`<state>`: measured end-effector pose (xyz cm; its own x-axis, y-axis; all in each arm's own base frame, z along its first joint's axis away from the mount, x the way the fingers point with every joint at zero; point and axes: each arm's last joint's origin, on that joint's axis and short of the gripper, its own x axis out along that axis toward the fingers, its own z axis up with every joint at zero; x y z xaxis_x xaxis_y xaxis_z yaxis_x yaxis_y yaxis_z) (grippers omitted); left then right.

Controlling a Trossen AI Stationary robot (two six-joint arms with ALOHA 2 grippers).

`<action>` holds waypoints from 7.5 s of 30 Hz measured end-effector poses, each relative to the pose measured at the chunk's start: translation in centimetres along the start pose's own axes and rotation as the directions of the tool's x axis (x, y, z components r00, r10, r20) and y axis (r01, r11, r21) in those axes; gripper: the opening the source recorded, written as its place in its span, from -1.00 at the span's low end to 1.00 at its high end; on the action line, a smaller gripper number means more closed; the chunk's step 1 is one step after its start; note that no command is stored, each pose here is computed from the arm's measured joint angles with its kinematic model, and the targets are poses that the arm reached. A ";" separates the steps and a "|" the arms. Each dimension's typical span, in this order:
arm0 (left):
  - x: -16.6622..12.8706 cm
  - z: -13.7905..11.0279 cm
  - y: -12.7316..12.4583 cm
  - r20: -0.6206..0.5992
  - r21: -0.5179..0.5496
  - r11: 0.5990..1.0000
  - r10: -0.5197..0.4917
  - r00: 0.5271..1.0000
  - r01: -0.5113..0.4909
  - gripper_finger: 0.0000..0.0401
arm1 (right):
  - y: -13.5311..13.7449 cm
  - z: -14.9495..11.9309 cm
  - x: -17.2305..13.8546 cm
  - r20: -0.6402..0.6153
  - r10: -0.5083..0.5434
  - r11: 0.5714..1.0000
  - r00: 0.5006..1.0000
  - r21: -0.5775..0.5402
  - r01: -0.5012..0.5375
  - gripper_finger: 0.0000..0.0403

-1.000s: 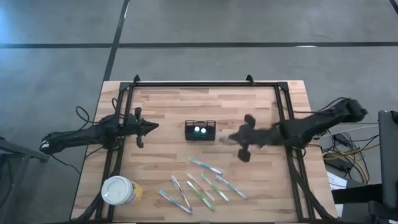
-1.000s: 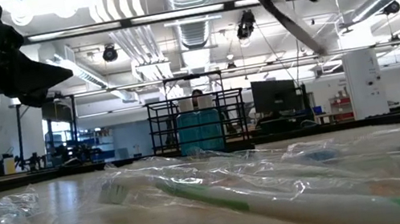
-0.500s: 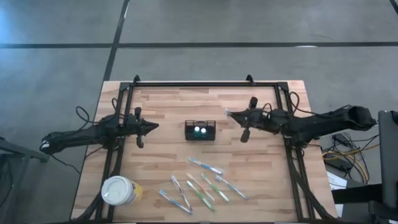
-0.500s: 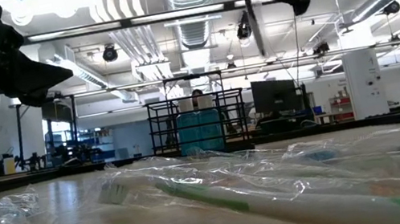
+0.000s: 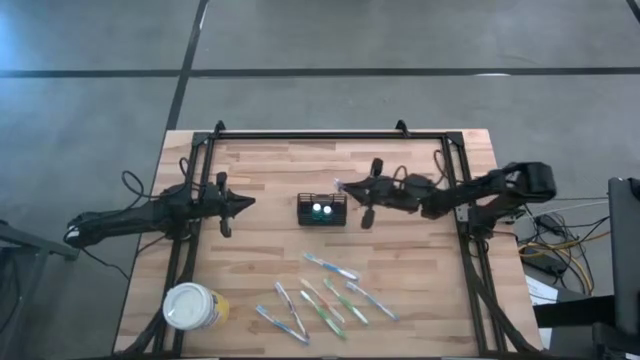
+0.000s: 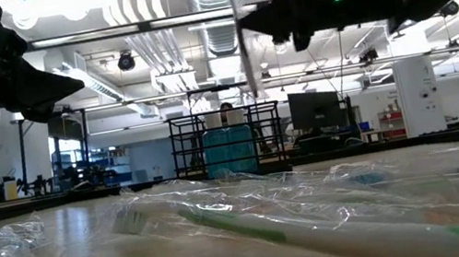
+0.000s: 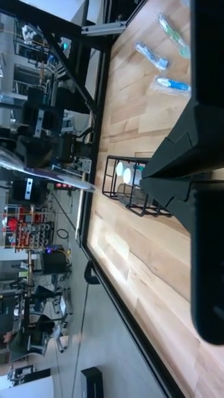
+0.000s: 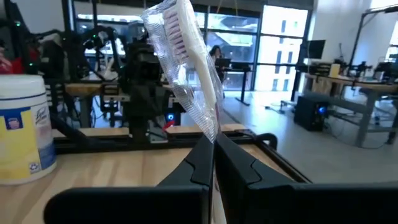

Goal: Pick & Place toothbrushing station
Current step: Put the violet toothbrush into the black wire organizer, then put the blue toothbrush into the black wire organizer

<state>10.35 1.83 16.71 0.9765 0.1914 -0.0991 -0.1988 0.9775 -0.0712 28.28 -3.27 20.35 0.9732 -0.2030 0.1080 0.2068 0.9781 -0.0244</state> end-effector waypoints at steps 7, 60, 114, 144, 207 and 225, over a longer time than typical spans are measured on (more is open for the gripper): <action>0.0 0.0 0.0 -0.004 0.002 1.000 0.000 1.000 0.000 -0.94 | 0.2 -0.8 1.7 -0.010 -0.002 1.000 1.000 0.007 0.002 -0.96; 0.0 0.0 0.0 -0.002 0.029 1.000 -0.001 1.000 0.001 -0.94 | 0.3 -6.9 -0.9 -0.043 -0.086 0.978 0.995 0.189 0.093 -0.96; 0.0 0.5 0.0 0.053 0.041 0.999 -0.007 0.999 0.004 -0.94 | -0.4 -5.7 -8.4 -0.068 -0.055 0.957 0.996 0.282 0.072 0.01; -0.4 2.0 -0.2 0.089 -0.016 0.999 -0.042 0.995 0.043 -0.94 | 0.7 -4.6 -12.6 -0.130 0.154 0.974 0.979 0.185 -0.129 -0.95; -0.2 4.6 -0.4 -0.055 0.052 0.998 -0.020 0.998 0.023 -0.95 | 21.6 0.8 -4.6 -0.991 0.111 0.991 0.070 0.116 0.070 -0.15; -0.2 5.1 -0.5 -0.015 0.013 0.999 -0.035 0.999 0.035 -0.95 | 23.3 -3.3 -3.8 -0.991 0.127 0.987 0.028 0.129 0.099 -0.09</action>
<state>10.67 1.77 21.79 0.9816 0.1555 -0.1113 -0.1630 0.9847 -0.0616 29.73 20.14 16.07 0.1537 0.0730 -0.9854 0.2871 0.9509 0.1153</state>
